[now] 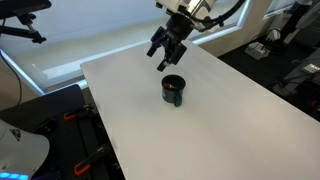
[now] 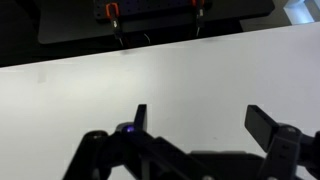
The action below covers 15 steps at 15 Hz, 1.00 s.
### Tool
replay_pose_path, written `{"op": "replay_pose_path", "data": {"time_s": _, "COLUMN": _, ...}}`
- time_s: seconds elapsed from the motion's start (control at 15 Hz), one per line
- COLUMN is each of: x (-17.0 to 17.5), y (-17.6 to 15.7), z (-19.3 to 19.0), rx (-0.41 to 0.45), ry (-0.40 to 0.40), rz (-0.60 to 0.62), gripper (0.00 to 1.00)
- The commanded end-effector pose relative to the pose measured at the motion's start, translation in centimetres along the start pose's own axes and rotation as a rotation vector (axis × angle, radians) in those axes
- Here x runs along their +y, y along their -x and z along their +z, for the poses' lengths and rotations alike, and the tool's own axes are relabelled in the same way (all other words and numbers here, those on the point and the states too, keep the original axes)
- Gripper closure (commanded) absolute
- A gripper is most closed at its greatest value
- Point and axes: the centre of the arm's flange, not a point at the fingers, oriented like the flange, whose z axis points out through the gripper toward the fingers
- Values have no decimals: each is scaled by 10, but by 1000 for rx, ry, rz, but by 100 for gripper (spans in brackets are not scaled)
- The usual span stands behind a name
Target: Remove the red marker from the mug.
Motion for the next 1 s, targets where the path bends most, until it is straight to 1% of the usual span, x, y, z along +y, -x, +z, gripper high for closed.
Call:
{"op": "replay_pose_path", "data": {"time_s": 0.0, "x": 2, "y": -25, "z": -6, "rx": -8, "ry": 9, "rz": 29, "gripper": 0}}
{"op": "replay_pose_path", "data": {"time_s": 0.2, "x": 5, "y": -41, "z": 0, "rx": -29, "ry": 7, "rz": 46, "gripper": 0}}
{"op": "replay_pose_path", "data": {"time_s": 0.27, "x": 5, "y": -27, "z": 6, "rx": -11, "ry": 2, "rz": 16, "gripper": 0}}
{"op": "replay_pose_path", "data": {"time_s": 0.4, "x": 7, "y": -37, "z": 11, "rx": -19, "ry": 3, "rz": 20, "gripper": 0}}
{"op": "replay_pose_path", "data": {"time_s": 0.6, "x": 7, "y": -41, "z": 10, "rx": -18, "ry": 2, "rz": 23, "gripper": 0}}
{"op": "replay_pose_path", "data": {"time_s": 0.93, "x": -5, "y": -66, "z": 7, "rx": -33, "ry": 28, "rz": 37, "gripper": 0}}
